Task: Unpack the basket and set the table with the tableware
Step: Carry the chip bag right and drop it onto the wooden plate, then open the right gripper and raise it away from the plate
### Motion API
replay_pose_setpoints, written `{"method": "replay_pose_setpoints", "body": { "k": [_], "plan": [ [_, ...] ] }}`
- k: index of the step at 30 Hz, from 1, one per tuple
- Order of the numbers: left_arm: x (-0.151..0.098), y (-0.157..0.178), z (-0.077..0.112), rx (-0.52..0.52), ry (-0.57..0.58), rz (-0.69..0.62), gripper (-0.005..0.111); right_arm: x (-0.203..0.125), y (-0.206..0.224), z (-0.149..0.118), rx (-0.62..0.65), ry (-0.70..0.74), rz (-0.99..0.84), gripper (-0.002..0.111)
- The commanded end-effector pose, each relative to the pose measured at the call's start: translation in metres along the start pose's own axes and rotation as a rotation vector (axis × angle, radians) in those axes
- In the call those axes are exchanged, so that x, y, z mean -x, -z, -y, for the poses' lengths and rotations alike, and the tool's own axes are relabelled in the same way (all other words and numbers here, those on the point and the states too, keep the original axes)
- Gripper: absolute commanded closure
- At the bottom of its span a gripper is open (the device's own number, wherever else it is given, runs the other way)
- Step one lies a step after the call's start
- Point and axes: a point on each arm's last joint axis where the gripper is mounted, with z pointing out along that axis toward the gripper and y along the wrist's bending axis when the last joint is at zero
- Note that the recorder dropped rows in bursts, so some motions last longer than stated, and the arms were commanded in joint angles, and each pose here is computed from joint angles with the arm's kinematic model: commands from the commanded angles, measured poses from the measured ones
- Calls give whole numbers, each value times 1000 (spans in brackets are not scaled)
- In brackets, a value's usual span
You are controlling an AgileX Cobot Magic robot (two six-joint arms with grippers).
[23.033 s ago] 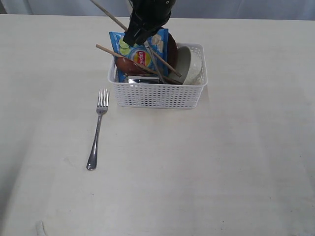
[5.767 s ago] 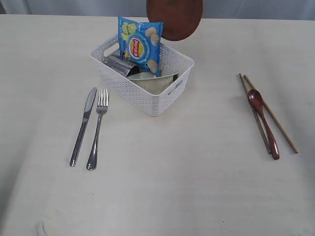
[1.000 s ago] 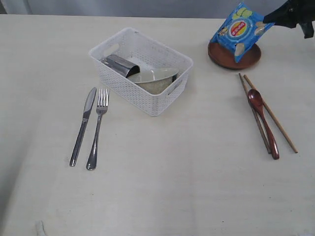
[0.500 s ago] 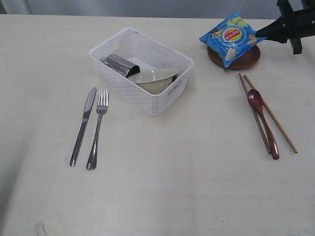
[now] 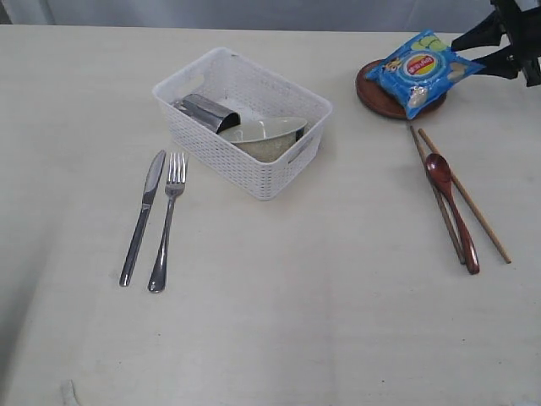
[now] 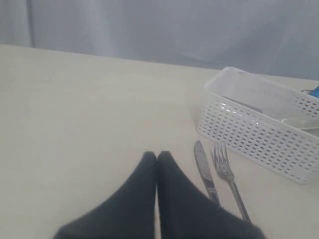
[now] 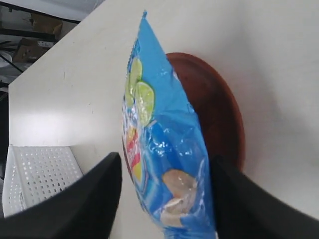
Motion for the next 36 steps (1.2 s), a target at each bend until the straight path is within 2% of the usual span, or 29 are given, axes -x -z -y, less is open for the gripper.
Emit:
{"method": "replay_pose_setpoints", "body": {
  "k": [1,3,6,14,21,23,29,32,36],
  "plan": [
    [0,0,0,-2,2,12,107,-4,-17,-21,6,40,-43,59],
    [0,0,0,-2,2,12,107,-8,-30,-32,4,67,-75,59],
    [0,0,0,-2,2,12,107,-8,-32,-34,5,70,-79,59],
    [0,0,0,-2,2,12,107,4,30,-17,-41,51,37,59],
    [0,0,0,-2,2,12,107,5,43,-6,-61,22,56,60],
    [0,0,0,-2,2,12,107,4,43,-4,-84,28,45,67],
    [0,0,0,-2,2,12,107,1,42,13,-226,-9,17,109],
    [0,0,0,-2,2,12,107,5,38,12,-252,-3,54,109],
    [0,0,0,-2,4,12,107,10,17,2,-369,75,84,109]
  ]
}}
